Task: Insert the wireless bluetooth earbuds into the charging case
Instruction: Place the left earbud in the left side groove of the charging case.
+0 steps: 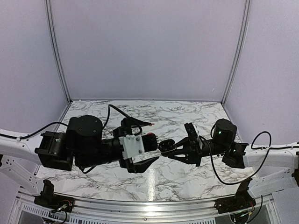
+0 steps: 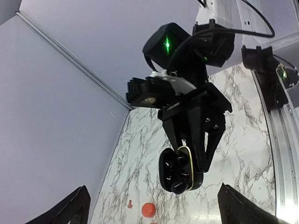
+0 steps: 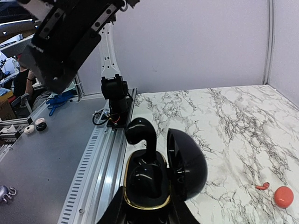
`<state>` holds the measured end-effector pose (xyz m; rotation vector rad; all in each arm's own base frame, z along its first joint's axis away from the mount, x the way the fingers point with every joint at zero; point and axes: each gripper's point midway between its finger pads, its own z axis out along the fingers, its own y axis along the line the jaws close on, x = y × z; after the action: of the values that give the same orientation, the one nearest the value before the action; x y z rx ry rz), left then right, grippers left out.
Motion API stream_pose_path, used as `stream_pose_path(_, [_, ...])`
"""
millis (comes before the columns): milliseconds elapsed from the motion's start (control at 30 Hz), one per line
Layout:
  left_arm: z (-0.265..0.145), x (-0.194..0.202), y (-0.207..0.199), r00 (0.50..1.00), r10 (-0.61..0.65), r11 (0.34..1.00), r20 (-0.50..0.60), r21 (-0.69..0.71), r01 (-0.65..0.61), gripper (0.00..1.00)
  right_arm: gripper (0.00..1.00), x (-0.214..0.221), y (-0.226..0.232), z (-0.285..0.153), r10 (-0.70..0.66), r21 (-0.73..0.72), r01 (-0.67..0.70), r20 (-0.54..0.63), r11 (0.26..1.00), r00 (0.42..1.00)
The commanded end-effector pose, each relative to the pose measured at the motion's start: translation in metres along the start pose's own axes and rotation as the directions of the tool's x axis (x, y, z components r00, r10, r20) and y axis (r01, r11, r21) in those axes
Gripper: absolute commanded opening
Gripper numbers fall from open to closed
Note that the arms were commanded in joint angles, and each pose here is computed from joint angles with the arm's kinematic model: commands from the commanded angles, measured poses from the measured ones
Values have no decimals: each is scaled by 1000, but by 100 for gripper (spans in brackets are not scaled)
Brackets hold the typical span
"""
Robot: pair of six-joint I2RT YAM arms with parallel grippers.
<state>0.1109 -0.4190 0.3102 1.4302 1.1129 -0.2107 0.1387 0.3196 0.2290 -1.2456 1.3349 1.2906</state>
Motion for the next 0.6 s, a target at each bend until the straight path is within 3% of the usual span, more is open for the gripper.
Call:
stream_pose_path(0, [-19, -9, 20, 963, -245, 969, 109, 64, 239, 99, 0, -24, 12, 5, -50, -73, 53, 43, 996, 998])
stream_pose_path(200, [-23, 2, 33, 909, -401, 912, 115, 146, 384, 99, 0, -25, 23, 8, -28, -144, 33, 35, 989, 999])
stream_pose_path(567, [-13, 5, 7, 911, -406, 887, 70, 270, 374, 99, 0, -25, 29, 13, -1, -207, 5, 17, 978, 1000])
